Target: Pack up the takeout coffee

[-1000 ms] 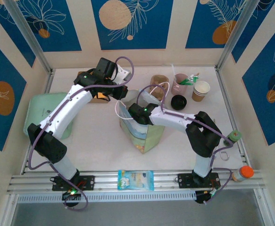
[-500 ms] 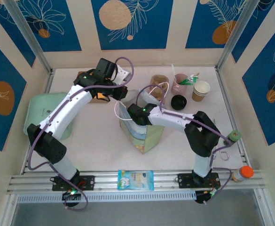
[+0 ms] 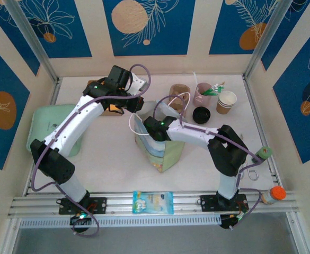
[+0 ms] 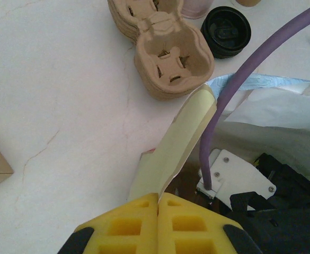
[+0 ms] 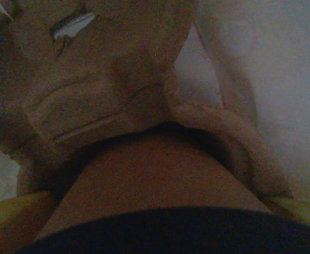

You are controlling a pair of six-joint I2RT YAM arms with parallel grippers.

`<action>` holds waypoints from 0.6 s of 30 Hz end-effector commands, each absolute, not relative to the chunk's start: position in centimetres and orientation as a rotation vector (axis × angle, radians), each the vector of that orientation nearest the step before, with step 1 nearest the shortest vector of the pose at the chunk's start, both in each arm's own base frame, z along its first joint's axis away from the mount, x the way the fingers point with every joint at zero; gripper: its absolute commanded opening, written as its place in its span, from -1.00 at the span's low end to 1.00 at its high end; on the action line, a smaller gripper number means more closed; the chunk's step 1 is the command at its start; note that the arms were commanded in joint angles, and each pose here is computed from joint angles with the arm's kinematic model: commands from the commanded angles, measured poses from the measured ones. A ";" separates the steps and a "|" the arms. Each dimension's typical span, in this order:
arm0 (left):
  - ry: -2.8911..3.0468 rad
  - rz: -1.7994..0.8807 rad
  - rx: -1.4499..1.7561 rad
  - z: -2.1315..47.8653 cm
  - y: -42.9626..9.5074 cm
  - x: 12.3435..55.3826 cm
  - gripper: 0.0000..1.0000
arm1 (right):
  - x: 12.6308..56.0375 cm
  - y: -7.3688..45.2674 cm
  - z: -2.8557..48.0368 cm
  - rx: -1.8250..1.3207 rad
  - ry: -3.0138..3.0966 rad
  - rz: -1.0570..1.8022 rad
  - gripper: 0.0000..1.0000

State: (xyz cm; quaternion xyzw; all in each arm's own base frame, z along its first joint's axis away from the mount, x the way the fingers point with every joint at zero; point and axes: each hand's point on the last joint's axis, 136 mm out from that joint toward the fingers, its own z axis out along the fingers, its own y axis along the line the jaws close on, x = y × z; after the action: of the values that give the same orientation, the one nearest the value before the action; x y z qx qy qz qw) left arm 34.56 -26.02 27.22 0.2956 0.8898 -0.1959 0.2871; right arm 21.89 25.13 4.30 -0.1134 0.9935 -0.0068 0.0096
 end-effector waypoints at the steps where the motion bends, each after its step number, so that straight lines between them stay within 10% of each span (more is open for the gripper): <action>1: 2.335 -0.508 0.790 28.6 -25.7 34.3 -0.98 | 21.2 24.8 -2.7 -0.359 3.158 -0.085 0.99; 18: 2.317 -0.511 0.778 28.9 -25.4 34.0 -0.95 | 21.4 26.9 5.6 -0.431 3.143 0.013 0.99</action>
State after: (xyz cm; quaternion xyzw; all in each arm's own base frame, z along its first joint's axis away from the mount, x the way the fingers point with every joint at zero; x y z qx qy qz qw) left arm 34.28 -25.69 27.42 0.2945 0.8887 -0.1935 0.2933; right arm 22.26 26.12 5.49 -0.1240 0.9922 -0.0038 0.0075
